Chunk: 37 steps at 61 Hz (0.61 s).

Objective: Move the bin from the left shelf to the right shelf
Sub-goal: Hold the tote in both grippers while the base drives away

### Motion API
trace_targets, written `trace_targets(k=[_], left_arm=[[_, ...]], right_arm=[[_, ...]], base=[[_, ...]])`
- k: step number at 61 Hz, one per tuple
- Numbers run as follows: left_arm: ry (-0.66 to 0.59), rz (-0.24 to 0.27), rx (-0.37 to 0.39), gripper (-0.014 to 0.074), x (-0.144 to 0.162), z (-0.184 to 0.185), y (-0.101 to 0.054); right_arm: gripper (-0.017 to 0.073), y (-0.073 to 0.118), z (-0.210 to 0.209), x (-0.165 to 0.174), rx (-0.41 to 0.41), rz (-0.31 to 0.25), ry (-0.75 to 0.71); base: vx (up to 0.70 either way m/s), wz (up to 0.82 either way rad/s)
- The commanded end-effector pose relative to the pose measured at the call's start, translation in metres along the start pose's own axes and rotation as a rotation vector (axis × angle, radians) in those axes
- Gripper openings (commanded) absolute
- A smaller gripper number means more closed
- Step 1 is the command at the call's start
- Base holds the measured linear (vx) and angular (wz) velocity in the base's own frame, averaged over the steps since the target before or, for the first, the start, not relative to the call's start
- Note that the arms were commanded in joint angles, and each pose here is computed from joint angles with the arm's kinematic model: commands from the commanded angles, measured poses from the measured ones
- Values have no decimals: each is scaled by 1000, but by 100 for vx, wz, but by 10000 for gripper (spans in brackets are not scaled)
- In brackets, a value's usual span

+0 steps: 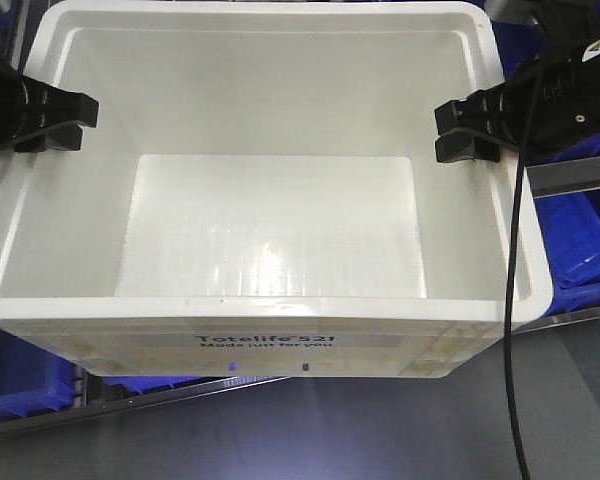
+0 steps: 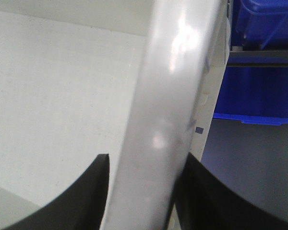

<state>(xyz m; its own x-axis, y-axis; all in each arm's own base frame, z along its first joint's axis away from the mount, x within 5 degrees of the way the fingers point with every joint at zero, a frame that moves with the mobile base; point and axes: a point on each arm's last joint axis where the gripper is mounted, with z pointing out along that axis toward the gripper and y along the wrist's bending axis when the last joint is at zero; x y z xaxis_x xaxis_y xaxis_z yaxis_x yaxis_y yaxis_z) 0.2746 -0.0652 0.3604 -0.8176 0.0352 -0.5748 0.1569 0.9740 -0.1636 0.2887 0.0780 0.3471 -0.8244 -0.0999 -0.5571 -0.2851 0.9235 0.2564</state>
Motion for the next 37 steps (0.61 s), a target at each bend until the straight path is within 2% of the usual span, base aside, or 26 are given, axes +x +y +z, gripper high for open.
trace_targets(k=[1,37], left_arm=[[-181,40,19,-8,-14,-27,-6],[-181,40,19,-8,-14,-27,-6]], right_arm=[[-4,5,-24,-13,9,-35,-151],[-4,5,-24,-13,9,-35,-151]], base=[[-10,-25],[-6,-22]])
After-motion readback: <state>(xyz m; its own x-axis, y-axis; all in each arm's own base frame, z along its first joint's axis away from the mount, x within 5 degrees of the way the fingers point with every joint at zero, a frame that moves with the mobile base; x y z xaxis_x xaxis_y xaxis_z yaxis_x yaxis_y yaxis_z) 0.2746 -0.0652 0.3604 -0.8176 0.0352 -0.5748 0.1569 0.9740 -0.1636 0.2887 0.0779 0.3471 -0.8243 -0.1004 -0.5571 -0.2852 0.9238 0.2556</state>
